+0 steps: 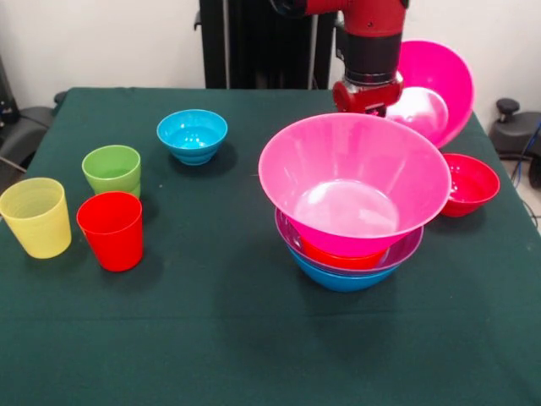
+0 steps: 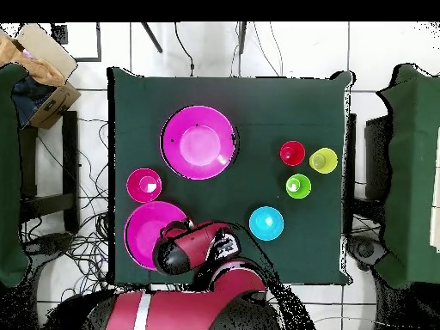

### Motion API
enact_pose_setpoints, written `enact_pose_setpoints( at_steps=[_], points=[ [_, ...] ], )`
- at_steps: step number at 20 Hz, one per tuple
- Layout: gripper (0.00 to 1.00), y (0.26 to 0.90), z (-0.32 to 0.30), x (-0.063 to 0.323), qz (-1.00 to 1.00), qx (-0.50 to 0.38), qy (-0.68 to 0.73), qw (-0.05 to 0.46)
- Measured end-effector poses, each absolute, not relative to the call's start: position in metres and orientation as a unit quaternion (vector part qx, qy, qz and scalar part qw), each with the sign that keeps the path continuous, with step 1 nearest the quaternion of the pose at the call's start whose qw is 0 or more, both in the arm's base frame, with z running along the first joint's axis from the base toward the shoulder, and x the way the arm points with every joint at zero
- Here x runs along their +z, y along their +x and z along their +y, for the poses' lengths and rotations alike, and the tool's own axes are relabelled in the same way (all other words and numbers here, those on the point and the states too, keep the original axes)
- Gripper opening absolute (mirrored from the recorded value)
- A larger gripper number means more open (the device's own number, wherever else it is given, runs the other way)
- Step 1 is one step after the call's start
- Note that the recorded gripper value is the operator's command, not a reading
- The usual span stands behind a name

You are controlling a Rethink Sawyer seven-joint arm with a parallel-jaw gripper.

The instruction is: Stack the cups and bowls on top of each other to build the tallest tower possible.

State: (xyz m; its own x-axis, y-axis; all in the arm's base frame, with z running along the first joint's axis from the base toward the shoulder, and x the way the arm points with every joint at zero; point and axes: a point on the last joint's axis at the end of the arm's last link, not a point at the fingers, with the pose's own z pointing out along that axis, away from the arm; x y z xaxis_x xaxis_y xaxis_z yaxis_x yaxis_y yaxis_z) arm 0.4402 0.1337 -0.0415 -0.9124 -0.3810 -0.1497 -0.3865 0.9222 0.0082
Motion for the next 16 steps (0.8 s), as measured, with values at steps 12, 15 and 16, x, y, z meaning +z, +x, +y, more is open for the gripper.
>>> enact_pose_setpoints(
  at_steps=[12, 15, 16],
  points=[
    [0.00, 0.4387, 0.1305, -0.0405, 0.979, 0.024, -0.189, 0.077],
    [0.00, 0.4395, 0.1282, -0.0407, 0.980, 0.029, -0.182, 0.074],
    [0.00, 0.4400, 0.1269, -0.0404, 0.981, 0.032, -0.178, 0.072]
  ],
)
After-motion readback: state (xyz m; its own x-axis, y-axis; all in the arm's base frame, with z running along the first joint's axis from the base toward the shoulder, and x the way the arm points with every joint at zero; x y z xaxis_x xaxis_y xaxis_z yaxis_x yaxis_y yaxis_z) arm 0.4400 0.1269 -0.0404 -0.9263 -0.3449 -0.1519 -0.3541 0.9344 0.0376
